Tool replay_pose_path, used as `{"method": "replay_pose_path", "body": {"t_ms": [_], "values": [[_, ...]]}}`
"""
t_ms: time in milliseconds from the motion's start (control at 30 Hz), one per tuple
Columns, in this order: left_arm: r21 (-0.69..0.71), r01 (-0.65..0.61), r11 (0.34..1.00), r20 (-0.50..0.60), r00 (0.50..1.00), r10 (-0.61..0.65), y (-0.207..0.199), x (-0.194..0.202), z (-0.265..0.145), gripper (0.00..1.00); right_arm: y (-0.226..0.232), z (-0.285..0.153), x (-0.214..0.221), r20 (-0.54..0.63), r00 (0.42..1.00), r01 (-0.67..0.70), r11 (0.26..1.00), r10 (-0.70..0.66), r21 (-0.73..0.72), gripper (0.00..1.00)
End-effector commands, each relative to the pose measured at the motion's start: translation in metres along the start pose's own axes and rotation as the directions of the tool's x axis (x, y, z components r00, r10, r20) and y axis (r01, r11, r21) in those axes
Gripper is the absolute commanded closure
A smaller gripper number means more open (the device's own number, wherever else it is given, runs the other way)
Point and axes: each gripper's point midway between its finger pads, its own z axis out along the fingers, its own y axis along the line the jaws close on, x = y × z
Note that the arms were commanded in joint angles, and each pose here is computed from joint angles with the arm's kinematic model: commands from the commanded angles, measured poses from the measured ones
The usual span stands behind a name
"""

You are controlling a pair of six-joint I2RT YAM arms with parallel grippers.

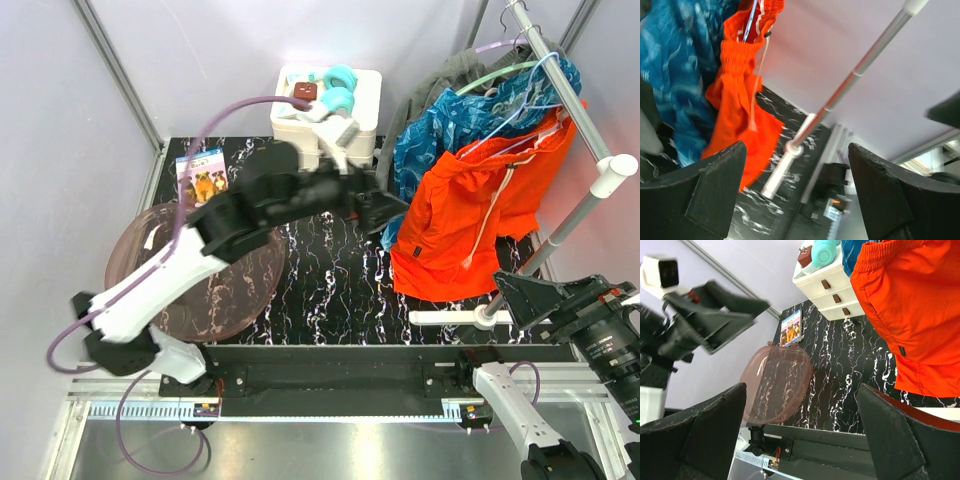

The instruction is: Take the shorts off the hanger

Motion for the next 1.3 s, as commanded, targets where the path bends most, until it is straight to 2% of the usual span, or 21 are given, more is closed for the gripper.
{"method": "replay_pose_path", "body": {"t_ms": [0, 200, 267, 400, 467, 667, 867, 1000, 1100, 1267], "values": [[-0.018, -0.254, 0.967, 0.038, 0.966, 0.255, -0.004, -0.024, 0.042, 0.14, -0.032, -0.002, 0.035, -0.162, 0.987, 0.003, 0.99, 0.02, 0.142, 0.0], [-0.046, -0.397, 0.917, 0.013, 0.917, 0.398, 0.012, -0.022, 0.103, 0.1, -0.031, 0.0, 0.034, -0.186, 0.982, 0.061, 0.991, -0.037, 0.123, 0.0], [-0.038, -0.452, 0.891, -0.016, 0.892, 0.452, 0.023, -0.009, 0.126, 0.09, -0.031, -0.002, 0.032, -0.184, 0.98, 0.1, 0.989, -0.079, 0.112, 0.0], [-0.052, -0.483, 0.874, -0.004, 0.875, 0.483, 0.031, -0.009, 0.151, 0.07, -0.035, -0.006, 0.024, -0.159, 0.979, 0.15, 0.98, -0.128, 0.134, 0.0], [-0.058, -0.493, 0.868, -0.005, 0.869, 0.494, 0.036, -0.004, 0.161, 0.07, -0.034, -0.005, 0.024, -0.184, 0.974, 0.155, 0.979, -0.129, 0.134, 0.0], [-0.097, -0.466, 0.88, 0.006, 0.883, 0.468, 0.062, 0.007, 0.183, 0.06, -0.033, -0.008, 0.023, -0.176, 0.973, 0.171, 0.977, -0.147, 0.129, 0.0], [-0.107, -0.478, 0.872, 0.023, 0.876, 0.483, 0.07, 0.013, 0.199, 0.07, -0.027, -0.007, 0.013, -0.162, 0.971, 0.195, 0.975, -0.176, 0.11, 0.0], [-0.182, -0.463, 0.868, 0.067, 0.874, 0.48, 0.076, -0.006, 0.194, 0.11, -0.023, -0.006, 0.013, -0.161, 0.974, 0.175, 0.98, -0.158, 0.096, 0.0], [-0.16, -0.44, 0.884, 0.115, 0.881, 0.459, 0.07, -0.02, 0.186, 0.12, -0.025, -0.005, 0.018, -0.179, 0.974, 0.158, 0.982, -0.138, 0.105, 0.0], [-0.134, -0.401, 0.906, 0.098, 0.905, 0.414, 0.082, -0.017, 0.186, 0.14, -0.024, -0.007, 0.015, -0.165, 0.978, 0.149, 0.983, -0.131, 0.106, 0.0]]}}
